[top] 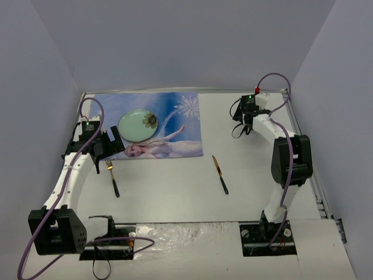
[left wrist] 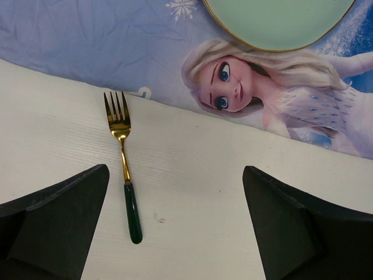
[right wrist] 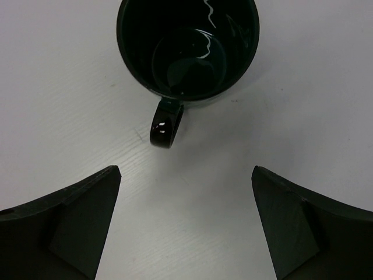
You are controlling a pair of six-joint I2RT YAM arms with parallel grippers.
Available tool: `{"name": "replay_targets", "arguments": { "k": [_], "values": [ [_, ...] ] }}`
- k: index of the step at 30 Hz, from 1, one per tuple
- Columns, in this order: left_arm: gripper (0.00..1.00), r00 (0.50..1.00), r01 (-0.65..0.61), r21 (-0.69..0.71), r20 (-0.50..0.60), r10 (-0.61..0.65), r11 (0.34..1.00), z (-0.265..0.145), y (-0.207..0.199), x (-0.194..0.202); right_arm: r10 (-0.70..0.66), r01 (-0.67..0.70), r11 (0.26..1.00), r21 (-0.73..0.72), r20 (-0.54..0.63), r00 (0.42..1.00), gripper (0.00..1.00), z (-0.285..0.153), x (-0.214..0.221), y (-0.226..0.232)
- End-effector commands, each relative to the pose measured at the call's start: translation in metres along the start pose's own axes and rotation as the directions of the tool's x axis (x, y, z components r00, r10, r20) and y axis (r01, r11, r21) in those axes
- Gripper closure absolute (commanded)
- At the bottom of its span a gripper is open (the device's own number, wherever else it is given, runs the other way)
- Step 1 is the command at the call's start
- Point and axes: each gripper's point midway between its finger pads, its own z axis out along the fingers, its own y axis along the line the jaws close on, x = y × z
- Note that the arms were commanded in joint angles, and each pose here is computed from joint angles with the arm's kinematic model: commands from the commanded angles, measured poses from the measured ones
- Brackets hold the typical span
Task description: Set the dinner table for one person
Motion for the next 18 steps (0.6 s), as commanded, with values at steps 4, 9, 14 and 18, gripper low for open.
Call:
{"name": "replay_targets", "arguments": {
  "k": [4, 9, 14, 18],
  "values": [
    [0.03, 0.996, -0.038, -0.020, 0.074, 0.039, 0.999, -0.003, 0.002, -0.013, 0.074, -0.067, 0.997, -0.046, 0.151, 0.986, 0.16, 0.019, -0.052, 0.029],
    [0.03, 0.996, -0.041, -0.036, 0.077, 0.043, 0.999, -0.002, 0.004, -0.014, 0.079, -0.074, 0.997, -0.037, 0.176, 0.981, 0.26, 0.037, -0.049, 0.030],
    [0.03, 0.994, -0.052, -0.040, 0.099, 0.055, 0.998, -0.004, 0.005, -0.018, 0.104, -0.097, 0.994, -0.040, 0.224, 0.969, 0.35, 0.044, -0.049, 0.029],
    [0.03, 0.993, -0.059, -0.040, 0.101, 0.062, 0.997, -0.003, 0.005, -0.020, 0.109, -0.106, 0.994, -0.025, 0.251, 0.962, 0.38, 0.048, -0.047, 0.024]
  ]
}}
